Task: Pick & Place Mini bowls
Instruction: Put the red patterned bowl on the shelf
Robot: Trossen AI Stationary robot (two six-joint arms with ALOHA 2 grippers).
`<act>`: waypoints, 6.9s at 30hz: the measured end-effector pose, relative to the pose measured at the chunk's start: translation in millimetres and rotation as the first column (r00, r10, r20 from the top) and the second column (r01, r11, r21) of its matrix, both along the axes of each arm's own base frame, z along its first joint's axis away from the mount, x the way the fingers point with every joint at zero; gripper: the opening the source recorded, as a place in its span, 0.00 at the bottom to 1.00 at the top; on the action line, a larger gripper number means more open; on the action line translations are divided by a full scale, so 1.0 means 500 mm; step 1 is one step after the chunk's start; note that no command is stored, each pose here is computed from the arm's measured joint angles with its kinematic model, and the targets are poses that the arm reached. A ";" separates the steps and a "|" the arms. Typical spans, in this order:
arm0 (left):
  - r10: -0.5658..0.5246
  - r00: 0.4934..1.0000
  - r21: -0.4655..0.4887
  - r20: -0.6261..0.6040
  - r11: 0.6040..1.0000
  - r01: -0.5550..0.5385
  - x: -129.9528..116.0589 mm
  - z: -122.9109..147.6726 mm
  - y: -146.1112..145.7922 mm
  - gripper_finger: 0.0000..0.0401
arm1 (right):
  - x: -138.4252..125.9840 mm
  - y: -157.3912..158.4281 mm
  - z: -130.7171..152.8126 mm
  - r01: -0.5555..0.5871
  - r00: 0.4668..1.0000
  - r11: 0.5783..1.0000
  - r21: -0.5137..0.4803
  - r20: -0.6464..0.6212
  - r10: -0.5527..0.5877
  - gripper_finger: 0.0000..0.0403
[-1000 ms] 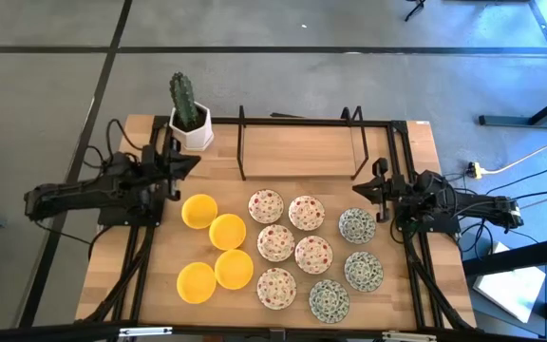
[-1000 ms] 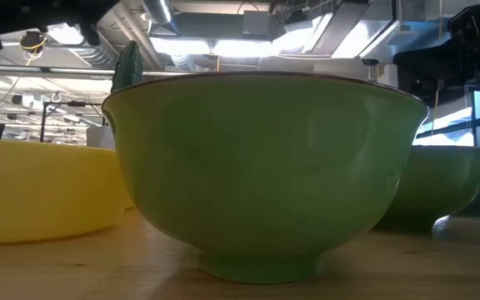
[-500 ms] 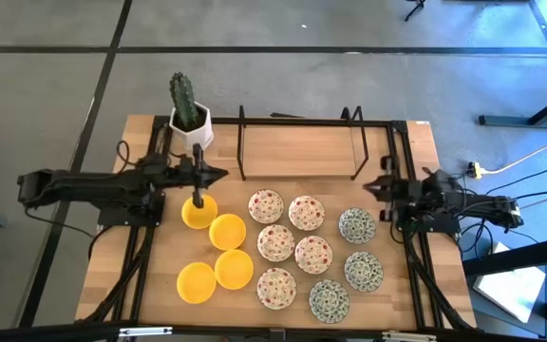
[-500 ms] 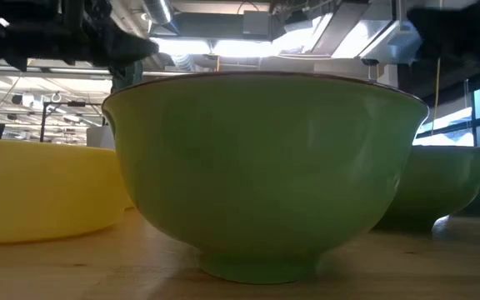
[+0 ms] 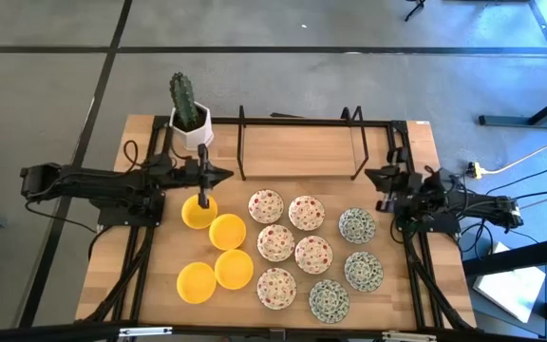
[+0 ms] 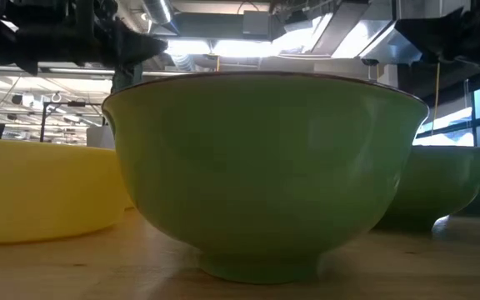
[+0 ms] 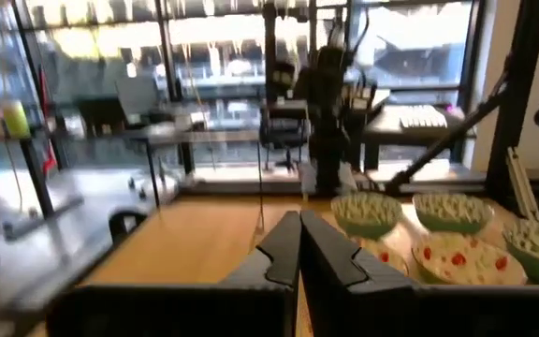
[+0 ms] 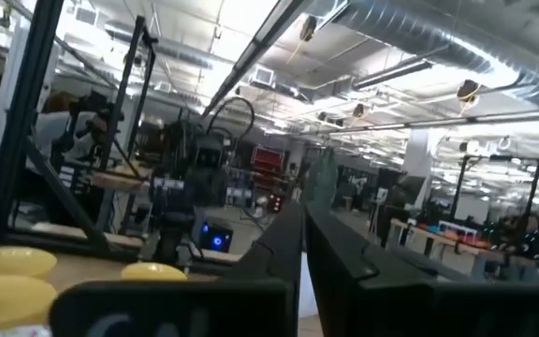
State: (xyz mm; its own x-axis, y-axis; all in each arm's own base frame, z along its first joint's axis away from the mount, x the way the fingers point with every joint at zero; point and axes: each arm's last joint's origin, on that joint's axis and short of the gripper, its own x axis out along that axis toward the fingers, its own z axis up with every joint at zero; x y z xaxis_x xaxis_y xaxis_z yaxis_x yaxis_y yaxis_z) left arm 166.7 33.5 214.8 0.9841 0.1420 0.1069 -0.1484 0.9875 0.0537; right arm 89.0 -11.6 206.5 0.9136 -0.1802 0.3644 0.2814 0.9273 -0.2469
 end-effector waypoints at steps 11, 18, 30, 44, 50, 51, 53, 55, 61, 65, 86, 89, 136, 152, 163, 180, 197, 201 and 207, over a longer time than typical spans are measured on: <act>-0.002 0.999 -0.113 0.046 0.994 0.007 0.001 0.005 -0.007 0.01 | 0.000 -0.003 -0.002 0.077 0.997 0.996 -0.053 -0.019 -0.079 0.05; -0.031 0.999 -0.131 -0.029 0.991 0.027 0.013 -0.015 -0.019 0.01 | 0.009 -0.004 -0.016 0.057 0.994 0.998 0.004 -0.093 -0.056 0.05; 0.078 0.997 -0.046 -0.005 0.996 -0.078 0.010 -0.005 -0.042 0.01 | 0.011 -0.002 -0.021 0.008 0.994 0.999 0.045 -0.111 -0.003 0.05; -0.020 0.998 0.040 0.063 0.999 0.018 -0.007 0.019 -0.078 0.01 | 0.013 -0.002 -0.028 0.004 0.990 0.997 0.071 -0.144 0.007 0.05; -0.015 0.999 0.023 0.043 1.000 0.014 -0.003 0.013 -0.077 0.01 | 0.013 -0.002 -0.029 0.001 0.989 0.996 0.084 -0.145 0.011 0.05; -0.015 0.999 0.017 0.039 1.000 0.015 -0.002 0.011 -0.077 0.01 | 0.013 -0.002 -0.030 0.002 0.989 0.996 0.085 -0.150 0.011 0.05; -0.015 1.000 0.017 0.028 1.000 0.015 0.001 0.008 -0.078 0.01 | 0.014 -0.002 -0.032 0.003 0.986 0.996 0.086 -0.164 0.012 0.05; -0.015 1.000 0.018 0.011 1.000 0.015 0.004 0.003 -0.078 0.01 | 0.014 -0.002 -0.034 0.003 0.985 0.996 0.087 -0.173 0.012 0.05; 0.041 0.999 0.012 -0.009 0.999 -0.041 0.009 -0.003 -0.075 0.01 | 0.015 -0.002 -0.035 0.005 0.984 0.996 0.087 -0.177 0.011 0.05; 0.053 0.998 0.006 -0.033 0.999 -0.052 0.016 -0.012 -0.074 0.01 | 0.014 -0.002 -0.035 0.005 0.984 0.996 0.088 -0.177 0.011 0.05; 0.136 0.991 -0.038 -0.020 0.990 -0.137 0.024 -0.016 -0.070 0.01 | 0.016 -0.002 -0.043 0.005 0.976 0.994 0.112 -0.215 0.020 0.05; 0.137 0.990 -0.047 -0.021 0.989 -0.138 0.025 -0.017 -0.070 0.01 | 0.016 -0.002 -0.044 0.005 0.976 0.994 0.112 -0.216 0.020 0.05; 0.164 0.984 -0.020 -0.074 0.986 -0.166 0.035 -0.031 -0.069 0.01 | 0.018 -0.002 -0.077 0.009 0.931 0.973 0.229 -0.357 0.075 0.05; 0.116 0.971 -0.055 -0.207 0.990 -0.130 0.097 -0.023 -0.076 0.01 | 0.018 -0.002 -0.077 0.009 0.931 0.977 0.215 -0.359 0.071 0.05; 0.111 0.956 -0.058 -0.272 0.990 -0.131 0.156 -0.034 -0.080 0.01 | 0.018 -0.002 -0.077 0.009 0.929 0.980 0.197 -0.364 0.065 0.05; 0.101 0.956 -0.034 -0.276 0.993 -0.115 0.167 -0.030 -0.081 0.01 | 0.018 -0.002 -0.077 0.009 0.929 0.981 0.196 -0.365 0.064 0.05; 0.081 0.960 0.119 -0.269 0.992 -0.050 0.169 -0.024 -0.105 0.01 | 0.018 -0.002 -0.077 0.009 0.929 0.980 0.197 -0.365 0.065 0.05; 0.045 0.973 0.157 -0.225 0.988 -0.009 0.176 0.004 -0.131 0.01 | 0.018 -0.002 -0.077 0.009 0.929 0.980 0.198 -0.365 0.065 0.05; 0.019 0.976 0.175 -0.216 0.984 0.020 0.179 0.014 -0.147 0.01 | 0.018 -0.001 -0.077 0.008 0.929 0.978 0.207 -0.363 0.069 0.05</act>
State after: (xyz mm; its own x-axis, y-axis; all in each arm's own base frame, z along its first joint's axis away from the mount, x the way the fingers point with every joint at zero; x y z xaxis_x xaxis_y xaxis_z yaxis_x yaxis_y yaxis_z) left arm 256.2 -40.1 221.7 0.9866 0.1395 -0.0848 -0.1137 0.9598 0.2567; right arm 97.9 -12.3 167.9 0.9821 -0.1844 -0.0378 0.1778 0.9748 -0.1346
